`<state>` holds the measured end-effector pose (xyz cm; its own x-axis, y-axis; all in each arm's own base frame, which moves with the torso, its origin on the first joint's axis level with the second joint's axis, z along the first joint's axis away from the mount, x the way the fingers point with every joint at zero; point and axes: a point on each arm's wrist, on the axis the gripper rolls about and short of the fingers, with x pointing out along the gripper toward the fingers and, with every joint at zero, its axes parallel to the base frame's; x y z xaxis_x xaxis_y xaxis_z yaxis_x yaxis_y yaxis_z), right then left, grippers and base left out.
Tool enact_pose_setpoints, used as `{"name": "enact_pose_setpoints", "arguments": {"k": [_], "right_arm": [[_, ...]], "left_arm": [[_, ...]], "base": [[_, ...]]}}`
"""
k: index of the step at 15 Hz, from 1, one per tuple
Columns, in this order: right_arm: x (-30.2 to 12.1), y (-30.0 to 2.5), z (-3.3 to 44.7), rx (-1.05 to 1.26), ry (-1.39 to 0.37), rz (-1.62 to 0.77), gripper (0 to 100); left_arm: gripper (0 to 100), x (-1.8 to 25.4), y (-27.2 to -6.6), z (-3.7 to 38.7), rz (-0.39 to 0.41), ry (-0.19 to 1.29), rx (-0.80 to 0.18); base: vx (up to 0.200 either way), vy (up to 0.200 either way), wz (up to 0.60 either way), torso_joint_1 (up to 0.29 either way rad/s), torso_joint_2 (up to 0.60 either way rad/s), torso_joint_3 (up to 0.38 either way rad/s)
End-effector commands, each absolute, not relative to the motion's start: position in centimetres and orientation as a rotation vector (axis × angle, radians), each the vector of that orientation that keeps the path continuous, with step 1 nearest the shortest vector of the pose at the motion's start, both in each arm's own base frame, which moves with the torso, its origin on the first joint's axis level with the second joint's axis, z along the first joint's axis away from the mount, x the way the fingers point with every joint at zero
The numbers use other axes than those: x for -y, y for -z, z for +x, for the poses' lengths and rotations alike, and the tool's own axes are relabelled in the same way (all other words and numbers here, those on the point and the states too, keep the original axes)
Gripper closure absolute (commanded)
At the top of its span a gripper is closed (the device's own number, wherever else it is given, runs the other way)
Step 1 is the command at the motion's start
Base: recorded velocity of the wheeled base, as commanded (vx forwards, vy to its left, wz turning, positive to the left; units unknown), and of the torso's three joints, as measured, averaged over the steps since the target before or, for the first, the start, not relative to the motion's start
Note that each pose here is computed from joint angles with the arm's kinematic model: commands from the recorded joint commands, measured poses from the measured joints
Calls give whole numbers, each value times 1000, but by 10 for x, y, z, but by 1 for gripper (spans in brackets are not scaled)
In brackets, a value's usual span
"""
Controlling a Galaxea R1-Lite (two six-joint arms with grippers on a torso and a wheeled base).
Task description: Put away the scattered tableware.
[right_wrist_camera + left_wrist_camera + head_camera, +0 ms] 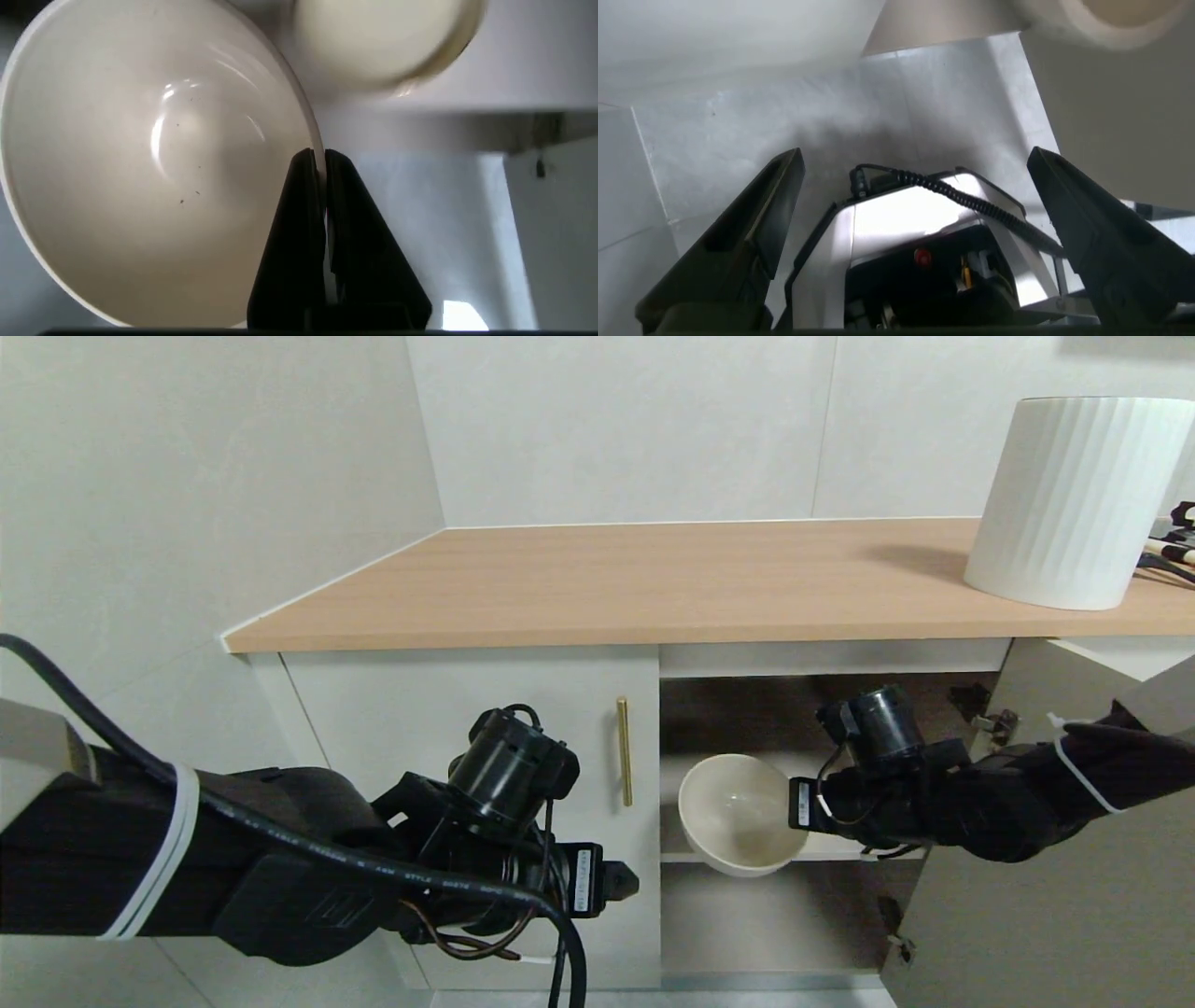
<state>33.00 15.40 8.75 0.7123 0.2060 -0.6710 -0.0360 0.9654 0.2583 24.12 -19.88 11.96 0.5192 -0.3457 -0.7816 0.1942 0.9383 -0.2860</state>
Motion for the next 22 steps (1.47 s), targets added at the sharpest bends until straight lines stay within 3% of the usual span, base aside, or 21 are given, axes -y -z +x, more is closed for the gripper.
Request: {"name": "enact_pose_setpoints", "arguments": {"k": [1, 11, 22], "right_arm": [[-147, -66, 344, -793, -83, 244, 100], [-117, -32, 407, -705, 172, 411, 100], [-109, -15, 421, -699, 234, 398, 100]], "left_arm": [[0, 198, -119, 242, -172, 324, -974], [0, 199, -119, 244, -177, 318, -959], [0, 199, -118, 244, -175, 318, -962]], "base": [[0, 0, 0, 0, 0, 0], [0, 0, 0, 0, 0, 0], [0, 0, 0, 0, 0, 0]]}}
